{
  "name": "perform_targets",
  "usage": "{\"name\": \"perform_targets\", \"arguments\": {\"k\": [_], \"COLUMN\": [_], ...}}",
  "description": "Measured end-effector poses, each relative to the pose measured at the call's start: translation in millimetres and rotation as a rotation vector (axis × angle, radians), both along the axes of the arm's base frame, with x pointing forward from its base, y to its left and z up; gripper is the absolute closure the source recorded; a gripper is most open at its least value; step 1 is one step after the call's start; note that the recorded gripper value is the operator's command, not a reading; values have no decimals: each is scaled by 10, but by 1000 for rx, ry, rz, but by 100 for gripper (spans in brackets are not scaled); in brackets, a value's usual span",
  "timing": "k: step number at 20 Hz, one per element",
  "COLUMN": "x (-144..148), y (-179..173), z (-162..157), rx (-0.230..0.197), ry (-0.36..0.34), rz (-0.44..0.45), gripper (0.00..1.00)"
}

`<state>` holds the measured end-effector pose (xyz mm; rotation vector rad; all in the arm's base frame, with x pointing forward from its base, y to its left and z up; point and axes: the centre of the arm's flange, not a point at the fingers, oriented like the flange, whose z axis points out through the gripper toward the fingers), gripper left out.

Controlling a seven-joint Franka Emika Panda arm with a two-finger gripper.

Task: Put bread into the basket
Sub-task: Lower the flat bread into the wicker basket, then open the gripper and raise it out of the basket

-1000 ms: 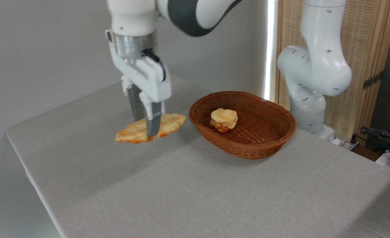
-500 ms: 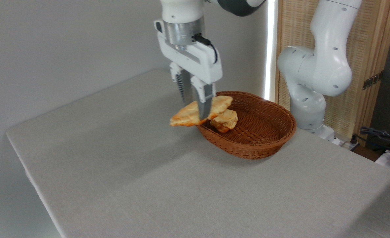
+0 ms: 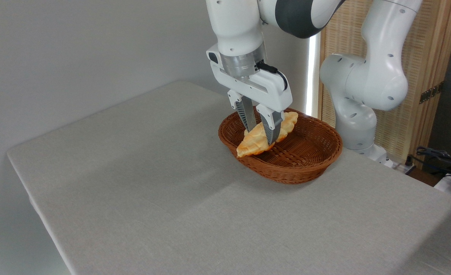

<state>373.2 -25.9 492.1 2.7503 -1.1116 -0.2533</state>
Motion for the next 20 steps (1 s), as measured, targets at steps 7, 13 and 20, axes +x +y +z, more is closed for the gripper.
{"name": "perform_targets", "arguments": {"k": [7, 13, 20], "x": [0, 5, 315], "y": [27, 21, -100], "z": [-94, -85, 556], "rx": [3, 3, -9], "ry": [23, 19, -212], "rz": [8, 7, -7], "gripper": [0, 0, 0]}}
